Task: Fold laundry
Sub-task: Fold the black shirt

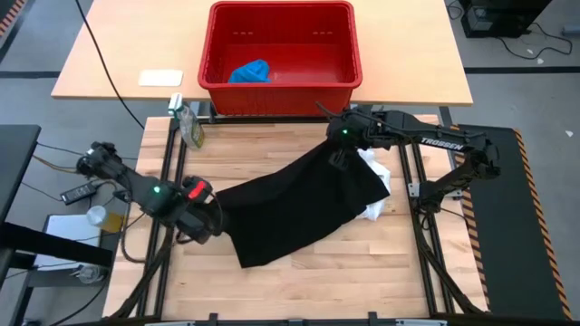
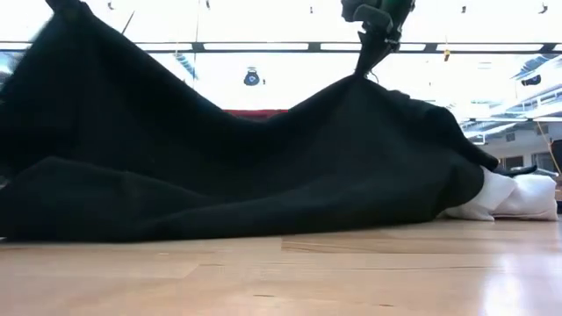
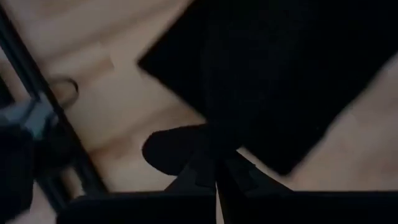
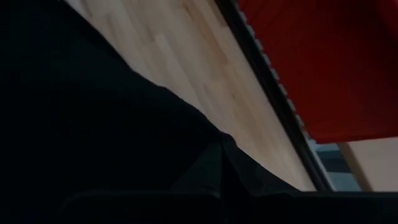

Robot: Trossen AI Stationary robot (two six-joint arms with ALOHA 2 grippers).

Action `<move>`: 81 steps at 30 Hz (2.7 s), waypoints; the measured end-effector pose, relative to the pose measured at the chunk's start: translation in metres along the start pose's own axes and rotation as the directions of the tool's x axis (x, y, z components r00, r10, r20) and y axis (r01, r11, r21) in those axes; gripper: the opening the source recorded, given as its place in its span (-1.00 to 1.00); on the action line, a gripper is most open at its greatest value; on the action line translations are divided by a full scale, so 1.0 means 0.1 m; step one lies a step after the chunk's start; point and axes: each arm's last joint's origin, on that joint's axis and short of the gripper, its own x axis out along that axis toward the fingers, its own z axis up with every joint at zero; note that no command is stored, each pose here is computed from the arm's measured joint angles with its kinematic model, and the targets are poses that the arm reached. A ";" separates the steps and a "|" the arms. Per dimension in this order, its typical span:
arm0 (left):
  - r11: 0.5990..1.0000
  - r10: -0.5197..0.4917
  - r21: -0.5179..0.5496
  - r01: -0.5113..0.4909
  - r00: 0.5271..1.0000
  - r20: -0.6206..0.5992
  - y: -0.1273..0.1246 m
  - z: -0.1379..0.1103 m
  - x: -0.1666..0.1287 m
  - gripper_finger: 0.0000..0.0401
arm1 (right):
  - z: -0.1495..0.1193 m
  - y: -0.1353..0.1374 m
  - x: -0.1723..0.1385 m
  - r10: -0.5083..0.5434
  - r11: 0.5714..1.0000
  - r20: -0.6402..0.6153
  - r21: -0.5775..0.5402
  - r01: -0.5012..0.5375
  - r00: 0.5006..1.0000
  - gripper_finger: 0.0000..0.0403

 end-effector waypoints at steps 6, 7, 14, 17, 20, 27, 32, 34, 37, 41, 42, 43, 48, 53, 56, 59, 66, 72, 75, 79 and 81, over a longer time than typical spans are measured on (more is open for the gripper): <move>0.999 -0.043 0.015 0.049 0.963 -0.265 0.12 0.11 -0.09 -1.00 | 0.04 0.03 0.00 0.094 0.995 0.037 -0.032 -0.093 0.995 -0.97; 0.999 -0.047 0.004 0.050 0.961 -0.271 0.12 0.13 -0.09 -1.00 | 0.05 0.04 0.00 0.117 0.993 0.048 -0.040 -0.115 0.992 -0.97; 0.999 -0.051 -0.012 0.050 0.967 -0.249 0.16 0.35 -0.04 -1.00 | 0.13 0.03 -0.01 0.138 0.985 0.126 -0.125 -0.122 0.982 -0.97; 0.999 -0.044 0.001 0.045 0.971 -0.233 0.18 0.42 -0.02 -1.00 | 0.18 0.00 -0.01 0.131 0.983 0.169 -0.148 -0.106 0.977 -0.96; 0.999 -0.042 0.016 0.046 0.975 -0.220 0.19 0.47 -0.01 -1.00 | 0.19 -0.05 0.01 0.103 0.983 0.179 -0.170 -0.072 0.978 -0.90; 0.999 -0.051 -0.007 0.051 0.979 -0.200 0.26 0.55 -0.02 -1.00 | 0.21 -0.34 0.26 0.022 0.994 0.120 -0.108 -0.009 0.993 -0.25; 0.998 -0.065 -0.027 0.061 0.979 -0.191 0.29 0.56 -0.05 -1.00 | 0.18 -0.47 0.29 0.123 0.992 0.060 0.005 -0.123 0.991 0.23; 0.997 -0.077 -0.032 0.072 0.979 -0.188 0.32 0.56 -0.07 -1.00 | 0.14 -0.41 0.16 0.240 0.970 0.067 0.006 -0.241 0.968 0.32; 0.996 -0.085 -0.035 0.080 0.980 -0.182 0.35 0.56 -0.09 -1.00 | 0.07 -0.17 -0.05 0.400 0.916 0.068 -0.055 -0.397 0.914 0.35; 0.997 -0.079 -0.026 0.076 0.985 -0.153 0.36 0.58 -0.09 -1.00 | -0.11 0.30 -0.14 0.583 0.805 -0.007 -0.134 -0.578 0.813 0.30; 0.997 -0.078 -0.010 0.077 0.986 -0.150 0.36 0.58 -0.09 -1.00 | -0.16 0.43 -0.13 0.609 0.782 -0.027 -0.145 -0.606 0.793 0.29; 0.997 -0.077 -0.003 0.078 0.986 -0.150 0.36 0.58 -0.09 -1.00 | -0.22 0.56 -0.11 0.627 0.765 -0.041 -0.159 -0.625 0.778 0.29; 0.998 -0.067 -0.014 0.065 0.990 -0.122 0.37 0.61 -0.08 -1.00 | -0.51 1.07 0.17 0.638 0.756 0.016 -0.201 -0.623 0.770 0.27; 0.994 -0.070 -0.091 0.061 0.993 -0.098 0.41 0.63 -0.10 -1.00 | -0.66 1.26 0.51 0.633 0.774 0.200 -0.120 -0.622 0.748 0.27; 0.984 -0.063 -0.170 0.050 0.995 -0.073 0.42 0.64 -0.10 -1.00 | -0.70 1.30 0.66 0.610 0.786 0.271 -0.084 -0.613 0.745 0.27; 0.973 -0.060 -0.225 0.045 0.996 -0.064 0.41 0.65 -0.10 -1.00 | -0.67 1.38 0.81 0.585 0.798 0.306 -0.055 -0.600 0.751 0.27; 0.963 -0.051 -0.267 0.039 0.998 -0.038 0.41 0.65 -0.10 -1.00 | -0.32 1.59 1.09 0.583 0.806 0.321 -0.109 -0.582 0.746 0.27; 0.966 -0.052 -0.255 0.041 0.998 -0.035 0.41 0.64 -0.10 -1.00 | 0.19 1.65 1.25 0.576 0.813 0.398 -0.192 -0.550 0.714 0.24; 0.965 -0.052 -0.258 0.041 0.998 -0.034 0.41 0.64 -0.10 -1.00 | 0.43 1.66 1.37 0.598 0.799 0.417 -0.249 -0.547 0.685 0.19; 0.965 -0.053 -0.258 0.041 0.998 -0.038 0.41 0.64 -0.10 -1.00 | 0.71 1.68 1.46 0.620 0.784 0.444 -0.335 -0.522 0.646 0.13; 0.966 -0.054 -0.254 0.042 0.998 -0.038 0.41 0.64 -0.10 -1.00 | 0.85 1.68 1.44 0.629 0.777 0.473 -0.369 -0.510 0.616 0.10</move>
